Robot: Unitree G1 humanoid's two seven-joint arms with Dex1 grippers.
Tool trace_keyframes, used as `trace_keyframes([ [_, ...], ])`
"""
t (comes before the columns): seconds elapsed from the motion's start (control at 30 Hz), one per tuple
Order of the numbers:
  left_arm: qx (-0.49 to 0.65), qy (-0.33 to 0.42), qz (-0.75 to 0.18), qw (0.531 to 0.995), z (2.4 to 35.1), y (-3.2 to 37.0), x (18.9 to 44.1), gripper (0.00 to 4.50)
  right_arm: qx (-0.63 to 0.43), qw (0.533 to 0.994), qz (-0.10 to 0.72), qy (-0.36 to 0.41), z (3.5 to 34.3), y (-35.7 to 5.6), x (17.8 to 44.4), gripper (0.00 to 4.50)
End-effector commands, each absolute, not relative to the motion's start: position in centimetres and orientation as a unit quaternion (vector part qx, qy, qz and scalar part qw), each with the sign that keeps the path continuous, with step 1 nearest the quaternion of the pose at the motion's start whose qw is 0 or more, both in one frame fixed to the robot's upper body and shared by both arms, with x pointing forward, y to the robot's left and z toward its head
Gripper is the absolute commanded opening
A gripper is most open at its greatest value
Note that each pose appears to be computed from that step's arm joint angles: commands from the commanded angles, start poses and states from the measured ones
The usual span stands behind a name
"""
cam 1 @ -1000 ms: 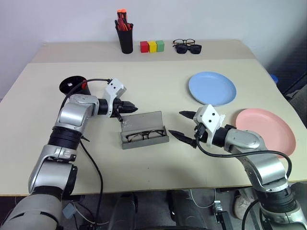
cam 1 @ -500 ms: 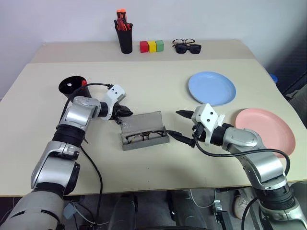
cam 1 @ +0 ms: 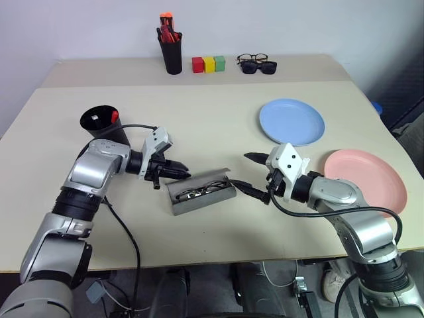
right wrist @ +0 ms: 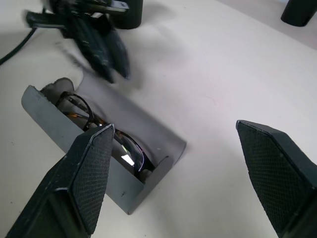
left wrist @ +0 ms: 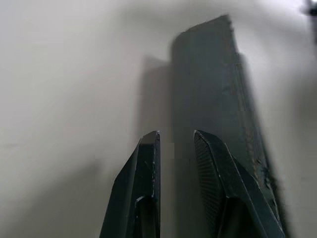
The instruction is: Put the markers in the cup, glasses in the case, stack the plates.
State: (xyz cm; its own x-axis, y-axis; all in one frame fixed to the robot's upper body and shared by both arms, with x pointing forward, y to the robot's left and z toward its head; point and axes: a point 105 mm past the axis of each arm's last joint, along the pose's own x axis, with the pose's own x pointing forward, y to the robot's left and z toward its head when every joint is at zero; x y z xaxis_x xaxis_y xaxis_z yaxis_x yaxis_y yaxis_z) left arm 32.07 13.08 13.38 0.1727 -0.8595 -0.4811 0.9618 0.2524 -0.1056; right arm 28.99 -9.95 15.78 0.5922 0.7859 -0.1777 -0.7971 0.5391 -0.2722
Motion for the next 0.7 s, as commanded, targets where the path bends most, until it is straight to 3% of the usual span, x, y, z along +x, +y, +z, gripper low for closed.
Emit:
trace_keyframes([
  [0.03,0.141,0.215,-0.620,0.742,13.9,13.0,30.6,1.07,-0.165,0.889,0.428,-0.006,17.5,-10.5,29.9,4.01],
  [0.17,0.199,0.206,-0.604,0.744,12.4,13.6,30.5,1.07,-0.194,0.918,0.343,0.033,17.0,-13.2,33.3,4.01],
  [0.37,0.128,0.040,-0.530,0.837,17.4,13.4,33.6,1.07,-0.295,0.927,0.210,0.095,15.1,-17.7,38.6,4.01],
  [0.57,0.111,0.003,-0.512,0.852,18.7,13.5,32.6,1.07,-0.364,0.912,0.145,0.120,13.6,-20.1,42.3,4.01],
  [0.67,0.114,0.007,-0.503,0.857,18.2,13.6,31.6,1.02,-0.370,0.911,0.133,0.121,13.3,-20.3,43.5,3.16],
  [0.7,0.114,0.009,-0.502,0.857,18.0,13.6,31.3,1.02,-0.376,0.909,0.134,0.118,13.3,-20.3,43.6,2.69],
])
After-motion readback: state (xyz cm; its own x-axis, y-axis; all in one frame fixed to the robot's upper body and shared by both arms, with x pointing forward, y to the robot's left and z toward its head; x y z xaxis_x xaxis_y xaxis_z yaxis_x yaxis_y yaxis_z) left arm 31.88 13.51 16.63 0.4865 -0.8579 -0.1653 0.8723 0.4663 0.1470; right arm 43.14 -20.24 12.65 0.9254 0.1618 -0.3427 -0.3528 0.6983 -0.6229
